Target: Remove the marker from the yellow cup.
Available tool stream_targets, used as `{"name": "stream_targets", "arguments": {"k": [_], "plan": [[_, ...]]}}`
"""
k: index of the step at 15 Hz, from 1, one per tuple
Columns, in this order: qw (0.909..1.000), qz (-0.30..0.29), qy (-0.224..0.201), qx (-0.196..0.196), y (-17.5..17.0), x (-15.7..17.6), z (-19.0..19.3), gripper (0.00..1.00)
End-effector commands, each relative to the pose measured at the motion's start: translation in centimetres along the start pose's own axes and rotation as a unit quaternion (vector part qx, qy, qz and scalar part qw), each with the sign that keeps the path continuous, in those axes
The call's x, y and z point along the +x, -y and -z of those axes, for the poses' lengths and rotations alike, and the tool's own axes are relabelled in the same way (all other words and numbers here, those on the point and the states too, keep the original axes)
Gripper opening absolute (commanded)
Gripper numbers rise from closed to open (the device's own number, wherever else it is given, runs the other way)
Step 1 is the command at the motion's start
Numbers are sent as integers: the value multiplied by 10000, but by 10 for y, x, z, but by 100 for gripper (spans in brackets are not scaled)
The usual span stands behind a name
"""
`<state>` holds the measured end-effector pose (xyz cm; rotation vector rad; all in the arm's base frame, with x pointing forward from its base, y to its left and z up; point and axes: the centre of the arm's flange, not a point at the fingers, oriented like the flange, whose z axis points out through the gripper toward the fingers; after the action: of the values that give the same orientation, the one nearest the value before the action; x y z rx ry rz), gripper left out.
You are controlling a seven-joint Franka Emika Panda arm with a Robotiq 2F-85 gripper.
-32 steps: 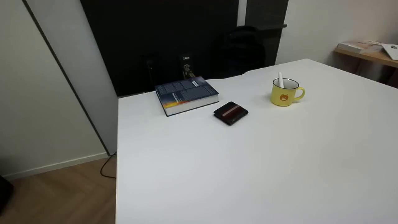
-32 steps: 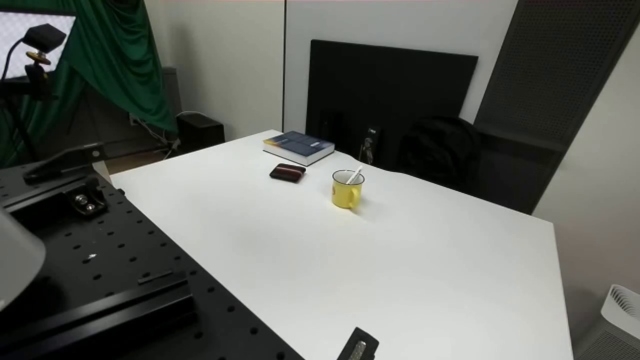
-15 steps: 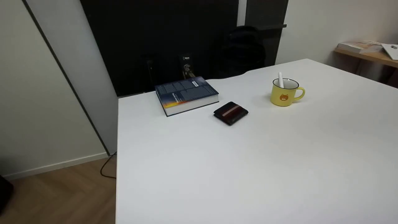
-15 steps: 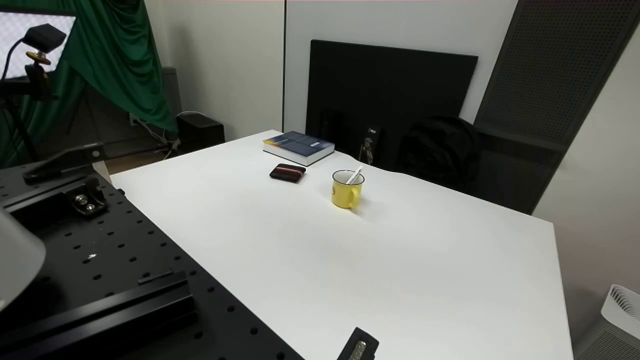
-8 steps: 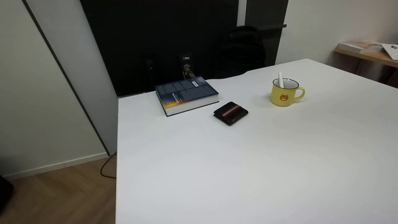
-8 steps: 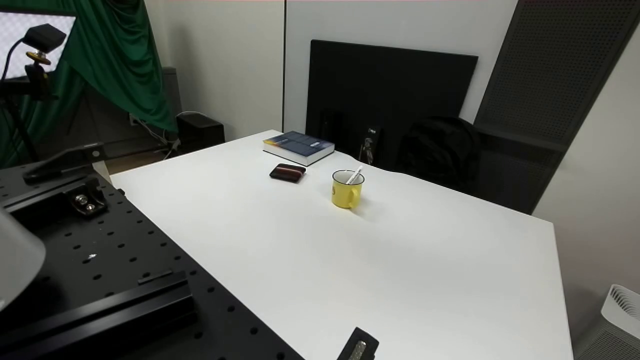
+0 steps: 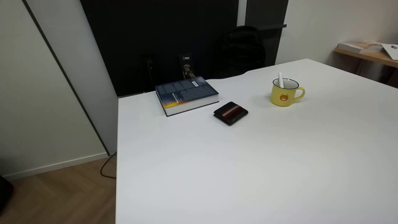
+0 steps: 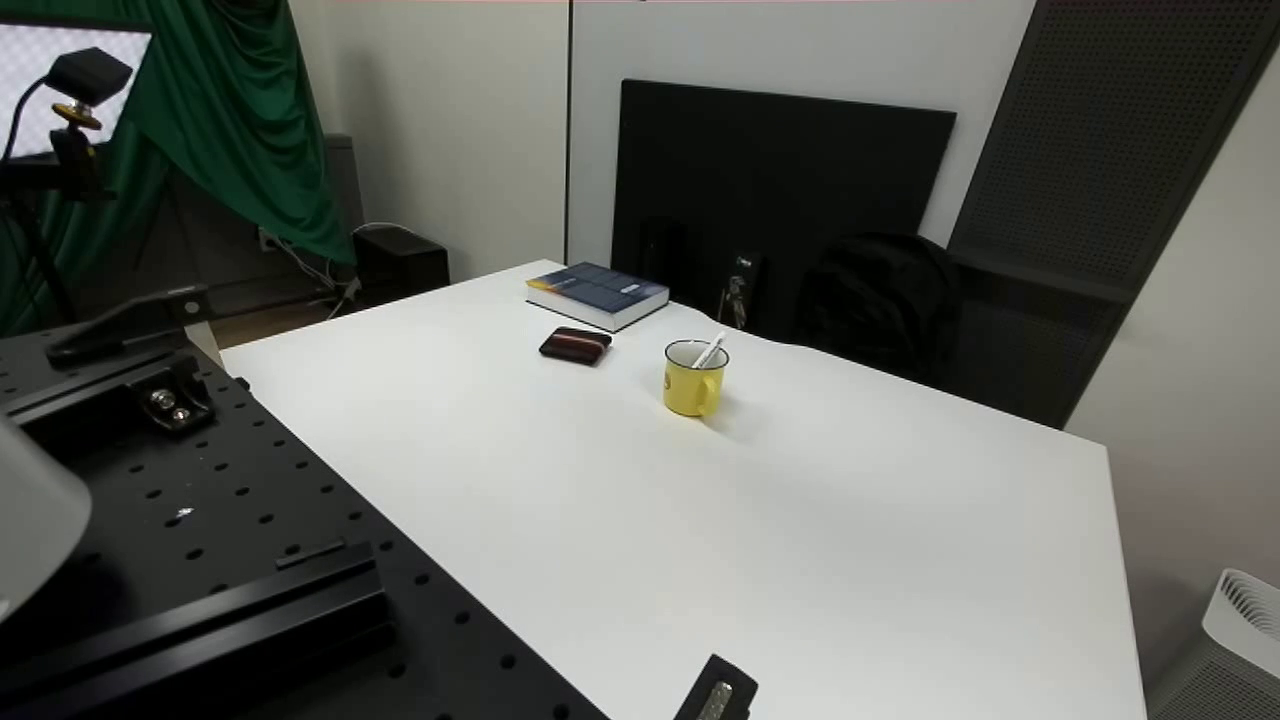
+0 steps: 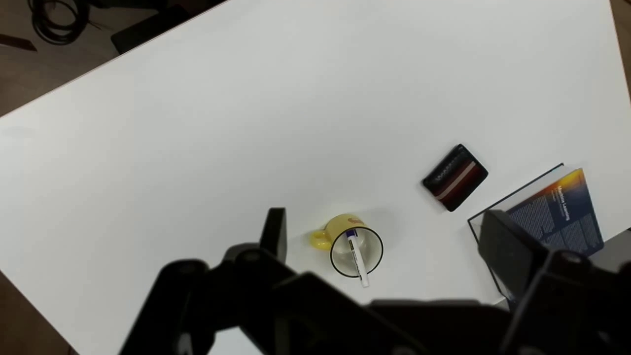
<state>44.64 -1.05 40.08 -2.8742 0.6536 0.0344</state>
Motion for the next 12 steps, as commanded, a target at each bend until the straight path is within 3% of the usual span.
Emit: {"name": "stream_targets", "arguments": {"k": [1, 12], "plan": [[9998, -145, -54, -117, -5, 24, 2, 100], [9980, -454, -231, -365, -38, 94, -15, 100]]}}
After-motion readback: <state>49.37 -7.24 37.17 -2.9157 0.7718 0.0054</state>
